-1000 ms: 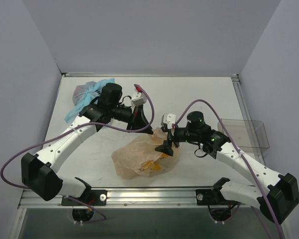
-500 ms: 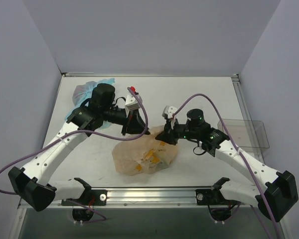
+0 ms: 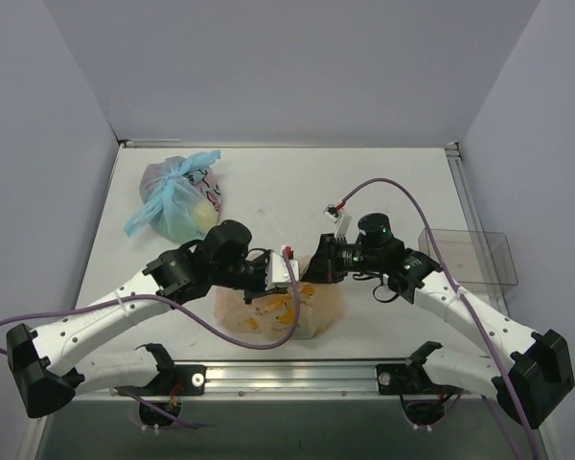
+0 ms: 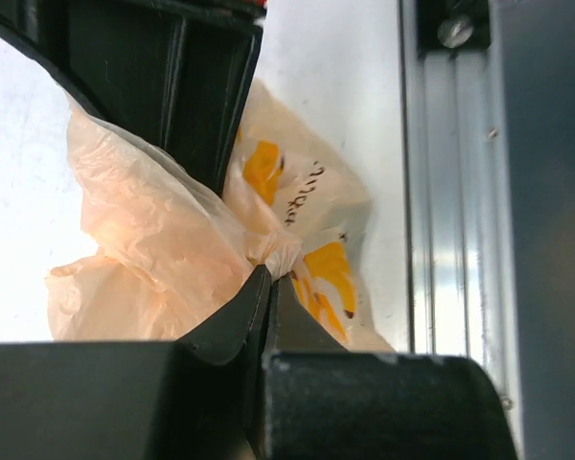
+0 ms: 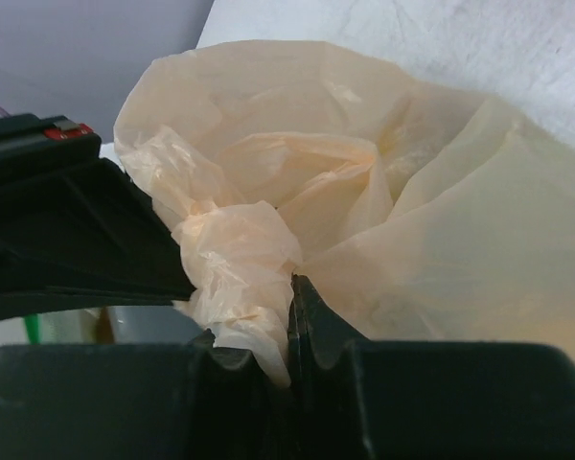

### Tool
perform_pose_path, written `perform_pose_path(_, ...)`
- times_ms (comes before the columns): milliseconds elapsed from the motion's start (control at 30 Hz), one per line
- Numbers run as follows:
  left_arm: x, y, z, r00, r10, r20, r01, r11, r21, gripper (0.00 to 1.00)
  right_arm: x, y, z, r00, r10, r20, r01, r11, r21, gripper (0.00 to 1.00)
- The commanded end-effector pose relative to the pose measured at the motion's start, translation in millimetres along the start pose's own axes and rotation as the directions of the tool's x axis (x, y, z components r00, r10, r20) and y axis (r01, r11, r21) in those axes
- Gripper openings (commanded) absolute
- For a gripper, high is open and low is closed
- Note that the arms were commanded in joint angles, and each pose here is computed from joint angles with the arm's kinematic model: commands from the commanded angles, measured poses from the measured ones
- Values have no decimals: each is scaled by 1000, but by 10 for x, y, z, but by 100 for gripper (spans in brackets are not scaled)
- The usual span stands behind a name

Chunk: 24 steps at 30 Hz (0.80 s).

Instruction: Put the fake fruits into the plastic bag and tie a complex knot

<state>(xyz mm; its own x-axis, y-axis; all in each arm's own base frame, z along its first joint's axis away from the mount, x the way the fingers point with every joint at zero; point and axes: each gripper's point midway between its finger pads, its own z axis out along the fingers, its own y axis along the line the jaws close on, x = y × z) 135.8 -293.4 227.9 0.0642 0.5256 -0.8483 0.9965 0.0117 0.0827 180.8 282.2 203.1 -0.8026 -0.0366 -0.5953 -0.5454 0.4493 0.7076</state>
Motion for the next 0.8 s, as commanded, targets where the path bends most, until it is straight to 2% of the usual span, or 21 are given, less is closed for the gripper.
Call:
perform_pose_path(0,759,-233,21,961,-15,-275,28,999,44,0,-425,117,-73,973,137,185,-133,991,-33,0)
perform_pose_path(133,1124,-302,125,909,12,-416,18,997,70,0,-407,111,-65,968,159,195,-152,987,-46,0)
perform_pose_path(300,1378,-346,156,864,50,-502,-5,996,91,0,-355,99,-58,969,156,194,-147,987,-59,0)
perform_pose_path(367,1501,-261,164,831,58,-553,-35,998,52,0,-334,158,-65,973,136,186,-123,989,-81,0)
perform_pose_path(433,1521,-4,186,821,9,-570,-69,994,-83,0,-269,171,-58,977,129,171,-114,989,-93,0)
perform_pose_path(500,1465,212,176,838,-33,-544,-80,980,-183,0,-201,171,-59,979,133,156,-118,988,-103,0)
perform_pose_path(600,1162,581,176,901,-62,-430,-87,944,-318,0,-92,149,-48,979,144,143,-127,984,-125,0)
perform_pose_path(767,676,884,75,963,-113,-244,20,935,-353,0,-137,111,-69,983,65,170,-49,994,-95,0)
